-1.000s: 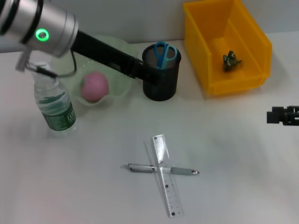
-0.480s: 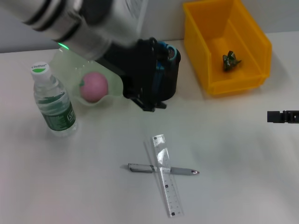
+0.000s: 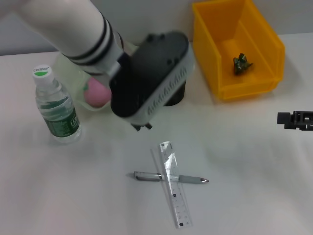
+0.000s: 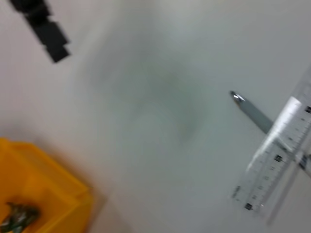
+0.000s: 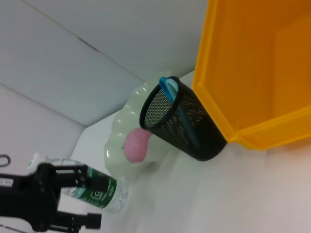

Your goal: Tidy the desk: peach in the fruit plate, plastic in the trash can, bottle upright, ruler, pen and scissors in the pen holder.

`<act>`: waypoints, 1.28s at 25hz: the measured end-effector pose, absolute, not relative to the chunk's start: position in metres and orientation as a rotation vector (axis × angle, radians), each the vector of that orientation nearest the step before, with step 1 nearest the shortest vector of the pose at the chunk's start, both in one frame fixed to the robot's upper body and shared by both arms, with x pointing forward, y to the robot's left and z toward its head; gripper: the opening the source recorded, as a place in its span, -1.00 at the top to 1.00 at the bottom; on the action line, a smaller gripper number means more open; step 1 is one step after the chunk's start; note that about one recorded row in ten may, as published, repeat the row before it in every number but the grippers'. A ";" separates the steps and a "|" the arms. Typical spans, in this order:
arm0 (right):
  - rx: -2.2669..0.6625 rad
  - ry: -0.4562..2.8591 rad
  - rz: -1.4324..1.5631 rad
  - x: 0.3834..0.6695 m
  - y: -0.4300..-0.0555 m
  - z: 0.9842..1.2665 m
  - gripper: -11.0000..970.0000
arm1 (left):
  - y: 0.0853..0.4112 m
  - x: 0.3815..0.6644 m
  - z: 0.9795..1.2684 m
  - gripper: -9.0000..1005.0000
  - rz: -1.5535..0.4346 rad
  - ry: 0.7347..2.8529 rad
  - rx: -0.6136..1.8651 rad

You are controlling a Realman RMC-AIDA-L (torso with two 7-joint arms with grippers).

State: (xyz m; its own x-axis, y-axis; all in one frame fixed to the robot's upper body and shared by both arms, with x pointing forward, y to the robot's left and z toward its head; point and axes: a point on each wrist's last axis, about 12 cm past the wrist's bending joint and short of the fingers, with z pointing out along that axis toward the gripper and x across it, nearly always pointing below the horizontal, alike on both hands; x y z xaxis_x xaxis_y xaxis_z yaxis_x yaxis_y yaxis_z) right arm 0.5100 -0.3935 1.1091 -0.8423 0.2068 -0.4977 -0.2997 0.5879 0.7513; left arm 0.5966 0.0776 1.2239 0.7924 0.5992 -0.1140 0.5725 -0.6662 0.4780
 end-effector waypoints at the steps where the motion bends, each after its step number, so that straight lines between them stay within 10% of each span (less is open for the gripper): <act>1: -0.066 2.270 1.213 0.510 -0.394 1.108 -0.50 | 0.069 0.595 1.211 -0.51 0.143 0.799 2.579; 32: -0.166 2.350 1.198 0.528 -0.369 1.101 -0.50 | 0.019 0.594 1.166 -0.49 0.186 0.232 2.928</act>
State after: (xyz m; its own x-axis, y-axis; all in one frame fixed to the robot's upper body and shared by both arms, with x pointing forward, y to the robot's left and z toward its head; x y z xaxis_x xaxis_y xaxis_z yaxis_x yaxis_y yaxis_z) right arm 0.5282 -0.3690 1.1008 -0.8709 0.1119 -0.4785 -0.3213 0.6070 0.7268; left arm 0.5936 0.0192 1.1663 0.9798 0.1679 0.1089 0.1430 -0.9681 0.2059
